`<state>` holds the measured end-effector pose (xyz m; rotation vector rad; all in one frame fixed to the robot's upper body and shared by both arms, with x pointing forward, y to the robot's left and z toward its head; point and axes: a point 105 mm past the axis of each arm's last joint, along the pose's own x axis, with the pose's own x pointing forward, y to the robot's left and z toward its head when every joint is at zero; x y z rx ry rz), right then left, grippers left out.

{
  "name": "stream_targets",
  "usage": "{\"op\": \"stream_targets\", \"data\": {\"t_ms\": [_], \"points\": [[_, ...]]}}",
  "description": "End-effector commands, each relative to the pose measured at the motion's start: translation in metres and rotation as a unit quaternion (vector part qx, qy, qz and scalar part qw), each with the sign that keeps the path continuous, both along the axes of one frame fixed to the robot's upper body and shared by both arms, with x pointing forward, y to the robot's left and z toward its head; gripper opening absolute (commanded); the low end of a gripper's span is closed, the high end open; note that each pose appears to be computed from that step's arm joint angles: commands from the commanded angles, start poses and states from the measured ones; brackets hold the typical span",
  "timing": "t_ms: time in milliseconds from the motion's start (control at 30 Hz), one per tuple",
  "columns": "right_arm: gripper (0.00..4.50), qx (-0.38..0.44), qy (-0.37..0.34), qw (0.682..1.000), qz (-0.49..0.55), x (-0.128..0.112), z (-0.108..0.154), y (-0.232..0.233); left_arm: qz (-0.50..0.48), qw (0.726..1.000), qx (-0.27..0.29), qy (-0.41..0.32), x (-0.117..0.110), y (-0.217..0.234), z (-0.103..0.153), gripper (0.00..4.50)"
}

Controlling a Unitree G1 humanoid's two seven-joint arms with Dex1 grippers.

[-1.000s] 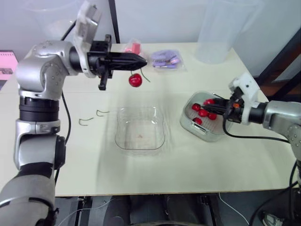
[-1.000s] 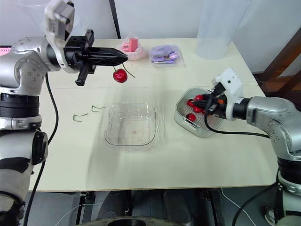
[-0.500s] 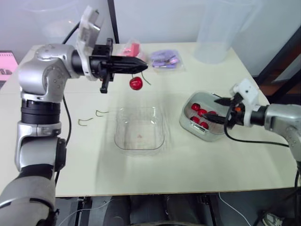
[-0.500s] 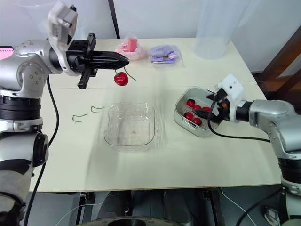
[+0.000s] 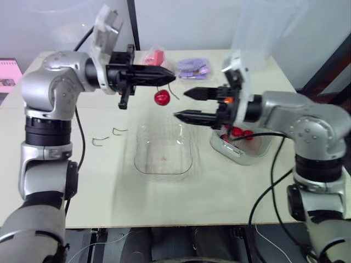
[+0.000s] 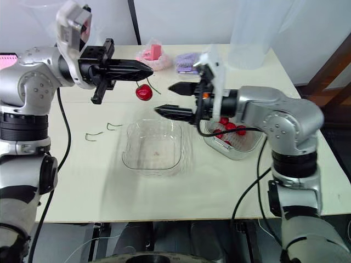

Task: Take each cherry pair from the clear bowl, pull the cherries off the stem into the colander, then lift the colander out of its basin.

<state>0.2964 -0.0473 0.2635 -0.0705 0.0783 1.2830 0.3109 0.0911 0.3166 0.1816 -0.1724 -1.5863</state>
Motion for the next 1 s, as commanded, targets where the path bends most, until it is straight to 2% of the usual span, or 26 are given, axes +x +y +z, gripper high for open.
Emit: {"op": "stream_targets", "data": {"t_ms": [33, 500, 600, 767, 800, 833, 1000], "points": [[4.45, 0.014, -0.028, 0.999, 0.012, 0.002, 0.012, 0.013, -0.004, 1.000, -0.003, -0.020, -0.006, 0.000, 0.010, 0.00], [4.45, 0.031, -0.043, 0.998, 0.041, 0.005, 0.019, 0.038, 0.000, 1.000, 0.002, -0.020, -0.007, 0.002, 0.008, 0.00], [3.58, 0.034, -0.045, 0.997, 0.043, 0.005, 0.020, 0.039, 0.001, 1.000, 0.003, -0.019, -0.007, 0.002, 0.007, 0.00], [1.09, 0.034, -0.046, 0.997, 0.044, 0.004, 0.020, 0.040, 0.002, 1.000, 0.003, -0.018, -0.006, 0.002, 0.006, 0.00], [0.77, 0.032, -0.046, 0.997, 0.044, 0.005, 0.019, 0.040, 0.002, 1.000, 0.003, -0.018, -0.006, 0.002, 0.006, 0.00], [0.63, 0.028, -0.047, 0.998, 0.043, 0.004, 0.018, 0.040, 0.002, 1.000, 0.003, -0.018, -0.006, 0.002, 0.006, 0.00], [0.63, 0.008, -0.048, 0.998, 0.039, 0.004, 0.010, 0.039, 0.001, 1.000, 0.001, -0.019, -0.007, 0.001, 0.008, 0.00]]}}
